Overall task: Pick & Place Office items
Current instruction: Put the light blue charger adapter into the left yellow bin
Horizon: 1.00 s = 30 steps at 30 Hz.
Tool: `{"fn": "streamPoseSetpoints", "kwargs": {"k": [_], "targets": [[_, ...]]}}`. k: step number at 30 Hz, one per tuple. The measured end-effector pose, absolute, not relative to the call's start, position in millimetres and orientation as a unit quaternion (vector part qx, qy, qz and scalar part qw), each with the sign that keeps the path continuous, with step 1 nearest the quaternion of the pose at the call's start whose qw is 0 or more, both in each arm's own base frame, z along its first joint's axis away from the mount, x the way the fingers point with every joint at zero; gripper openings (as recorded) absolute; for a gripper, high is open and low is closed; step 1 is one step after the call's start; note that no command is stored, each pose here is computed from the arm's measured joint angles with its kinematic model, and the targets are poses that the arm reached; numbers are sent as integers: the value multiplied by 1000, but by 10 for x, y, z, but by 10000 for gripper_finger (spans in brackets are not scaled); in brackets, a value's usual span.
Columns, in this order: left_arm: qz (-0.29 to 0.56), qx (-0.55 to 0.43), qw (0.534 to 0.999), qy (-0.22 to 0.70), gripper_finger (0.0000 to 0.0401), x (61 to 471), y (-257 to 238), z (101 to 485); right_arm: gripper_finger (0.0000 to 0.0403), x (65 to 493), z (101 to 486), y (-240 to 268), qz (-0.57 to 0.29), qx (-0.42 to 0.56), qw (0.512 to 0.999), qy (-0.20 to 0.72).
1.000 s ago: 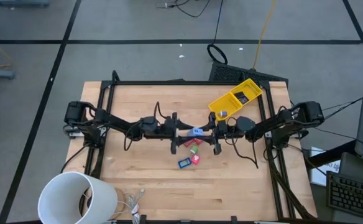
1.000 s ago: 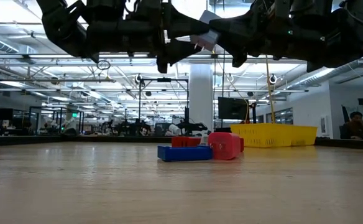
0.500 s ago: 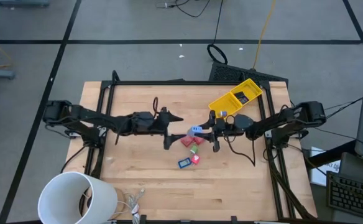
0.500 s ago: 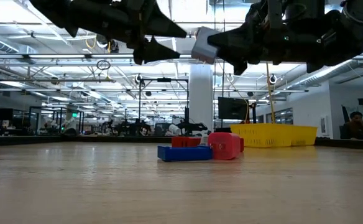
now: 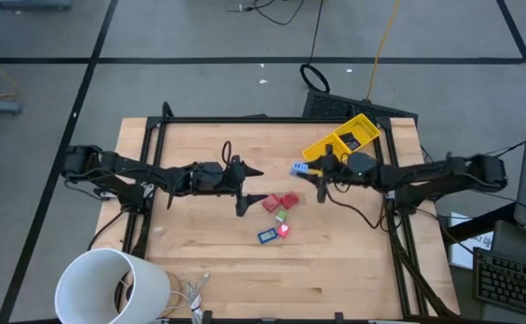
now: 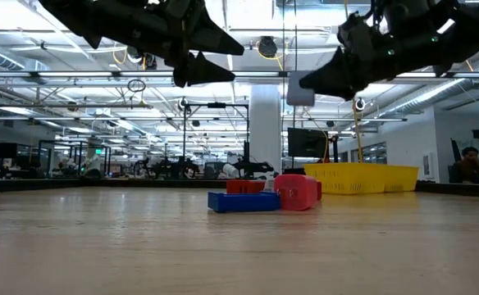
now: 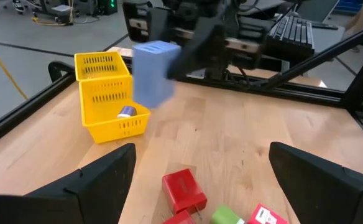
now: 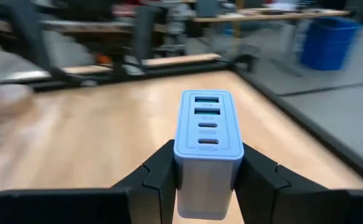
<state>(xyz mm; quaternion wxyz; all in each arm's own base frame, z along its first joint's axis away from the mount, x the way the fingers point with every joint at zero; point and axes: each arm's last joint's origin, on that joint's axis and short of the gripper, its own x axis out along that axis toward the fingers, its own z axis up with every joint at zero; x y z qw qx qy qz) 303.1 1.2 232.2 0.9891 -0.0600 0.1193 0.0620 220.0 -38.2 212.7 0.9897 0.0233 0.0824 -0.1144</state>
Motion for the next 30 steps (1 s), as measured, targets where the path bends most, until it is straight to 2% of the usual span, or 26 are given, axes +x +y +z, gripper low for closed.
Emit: {"fn": "streamPoseSetpoints", "kwargs": {"k": [6, 20, 30], "targets": [[62, -60, 989, 118, 373, 3033, 12, 2323, 112, 1987, 2016, -472, -205, 3, 975, 86], [62, -59, 989, 117, 365, 3033, 12, 2325, 112, 1665, 1699, -809, -310, 25, 943, 121], [62, -59, 990, 117, 381, 3033, 12, 2325, 112, 1433, 1492, -978, -392, 42, 907, 149]]}}
